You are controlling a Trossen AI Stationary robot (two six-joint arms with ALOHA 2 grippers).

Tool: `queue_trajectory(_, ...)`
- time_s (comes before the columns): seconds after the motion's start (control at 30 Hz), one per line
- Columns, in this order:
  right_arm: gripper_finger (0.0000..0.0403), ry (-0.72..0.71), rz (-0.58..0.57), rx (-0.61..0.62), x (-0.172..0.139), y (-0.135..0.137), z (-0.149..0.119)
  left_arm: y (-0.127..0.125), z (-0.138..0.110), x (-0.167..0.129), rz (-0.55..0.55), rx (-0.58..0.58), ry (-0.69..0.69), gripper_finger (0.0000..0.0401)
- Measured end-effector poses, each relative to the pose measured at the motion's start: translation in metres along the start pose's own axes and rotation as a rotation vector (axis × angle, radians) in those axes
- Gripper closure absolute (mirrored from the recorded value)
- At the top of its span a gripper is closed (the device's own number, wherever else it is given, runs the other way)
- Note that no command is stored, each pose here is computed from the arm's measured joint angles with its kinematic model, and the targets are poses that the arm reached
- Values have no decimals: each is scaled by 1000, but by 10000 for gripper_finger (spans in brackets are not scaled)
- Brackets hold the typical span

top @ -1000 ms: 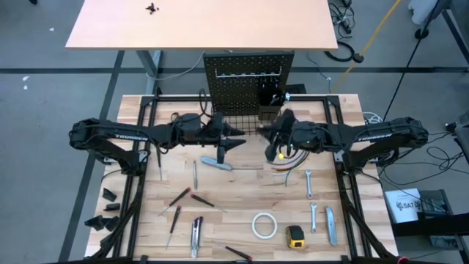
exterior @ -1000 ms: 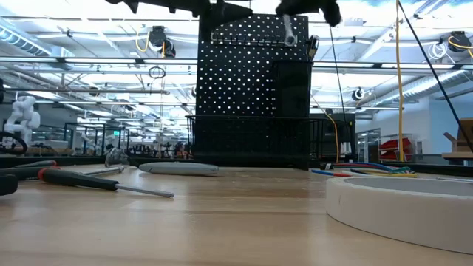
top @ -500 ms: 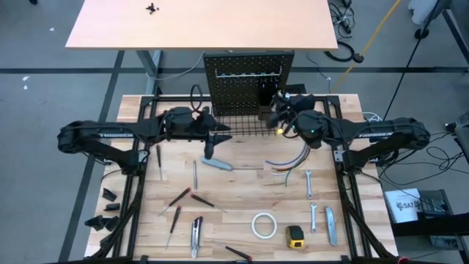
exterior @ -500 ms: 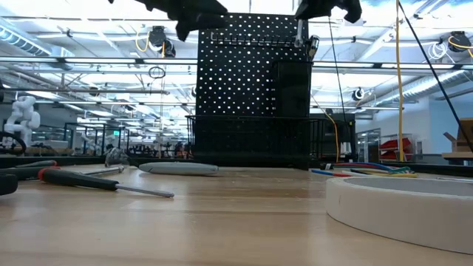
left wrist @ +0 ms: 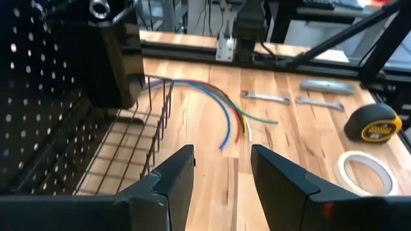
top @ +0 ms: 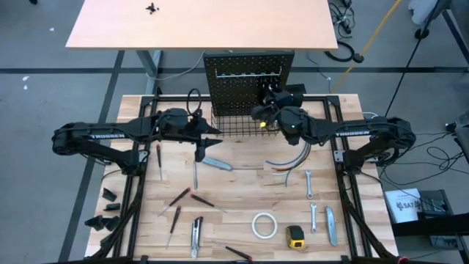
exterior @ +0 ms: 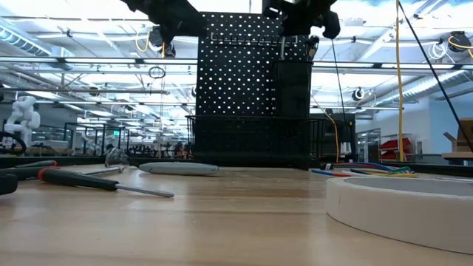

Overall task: Hang tools onto peg board
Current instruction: Put the wrench into the black bin on the pegboard

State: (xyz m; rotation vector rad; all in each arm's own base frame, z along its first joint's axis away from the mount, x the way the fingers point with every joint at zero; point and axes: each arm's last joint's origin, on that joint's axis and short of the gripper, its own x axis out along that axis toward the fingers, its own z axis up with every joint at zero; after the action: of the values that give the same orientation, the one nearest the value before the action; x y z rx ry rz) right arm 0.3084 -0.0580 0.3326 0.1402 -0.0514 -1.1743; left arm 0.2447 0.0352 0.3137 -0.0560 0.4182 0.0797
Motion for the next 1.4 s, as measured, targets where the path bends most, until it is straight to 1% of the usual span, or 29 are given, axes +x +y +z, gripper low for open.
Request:
queue_trajectory(0.13,395,7,-17,-16,7,1,-6,0,-3,-1,-2,17,32,244)
queue_trajectory(0.3,394,18,-25,-37,10,2,-12,0,-3,-1,-3,22,27,244)
queue_trajectory(0.33,389,18,-24,-36,10,2,-12,0,-3,-1,-3,23,27,244)
queue_trajectory(0.63,286,18,-24,-37,10,2,-12,0,-2,-1,-3,22,20,244)
queue_trajectory(0.83,247,17,-16,-53,10,3,-12,0,-2,-1,-3,14,19,244)
queue_trajectory(0.93,238,8,54,-83,8,5,-8,0,-2,-1,13,15,19,244)
queue_trajectory(1.0,235,-20,109,-79,5,7,-1,1,-1,-1,21,16,11,244)
queue_trajectory(1.13,236,-86,221,-66,-9,8,17,0,1,-1,21,17,-13,244)
queue_trajectory(1.23,238,-103,324,-48,-22,8,28,1,4,-1,22,19,-43,244)
queue_trajectory(1.33,238,-67,463,-29,-36,11,30,1,7,-1,40,31,-70,244)
queue_trajectory(1.4,238,-3,570,-16,-45,14,26,1,8,-2,56,49,-79,244)
